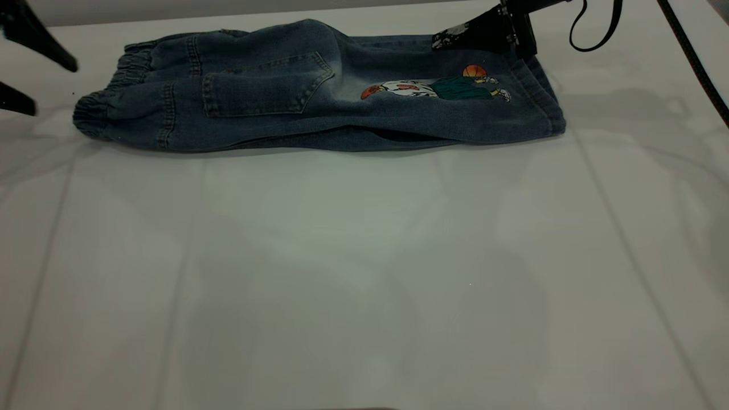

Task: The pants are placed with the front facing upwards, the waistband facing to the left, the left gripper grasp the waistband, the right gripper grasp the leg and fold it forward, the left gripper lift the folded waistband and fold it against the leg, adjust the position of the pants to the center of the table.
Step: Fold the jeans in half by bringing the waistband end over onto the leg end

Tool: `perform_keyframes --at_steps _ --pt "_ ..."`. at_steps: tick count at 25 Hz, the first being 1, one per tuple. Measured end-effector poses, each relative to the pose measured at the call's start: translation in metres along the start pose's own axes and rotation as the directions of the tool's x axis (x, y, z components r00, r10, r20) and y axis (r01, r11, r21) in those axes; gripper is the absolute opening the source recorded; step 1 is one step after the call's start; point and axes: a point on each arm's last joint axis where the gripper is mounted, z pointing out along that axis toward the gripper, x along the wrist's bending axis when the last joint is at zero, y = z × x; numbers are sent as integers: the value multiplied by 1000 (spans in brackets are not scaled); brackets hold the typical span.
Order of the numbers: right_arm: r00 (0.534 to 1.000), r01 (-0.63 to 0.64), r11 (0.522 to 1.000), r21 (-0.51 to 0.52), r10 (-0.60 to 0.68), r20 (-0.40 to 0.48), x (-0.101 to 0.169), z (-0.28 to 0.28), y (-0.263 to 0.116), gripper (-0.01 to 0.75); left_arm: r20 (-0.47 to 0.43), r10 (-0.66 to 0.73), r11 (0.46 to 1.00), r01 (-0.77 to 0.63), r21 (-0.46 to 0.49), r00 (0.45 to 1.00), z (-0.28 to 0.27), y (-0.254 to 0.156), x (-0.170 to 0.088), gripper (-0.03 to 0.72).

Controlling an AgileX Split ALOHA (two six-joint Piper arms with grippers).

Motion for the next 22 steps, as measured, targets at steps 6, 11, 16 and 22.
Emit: perform_keyframes --at_steps 6,11,16,22 --pt "1000 4 1000 -1 -4 1 0 0 0 459 -2 -23 1000 23 9 1000 12 -2 6 553" --pt "1000 7 1000 -7 -7 7 -1 0 1 459 -26 -34 999 34 10 999 19 -3 7 553" --pt "1000 7 1000 -10 -7 9 -1 0 1 459 -49 -53 998 54 16 997 41 -8 14 553" --pt "1000 7 1000 -10 -7 9 -1 0 1 459 -66 -49 999 49 -1 997 58 -13 11 550"
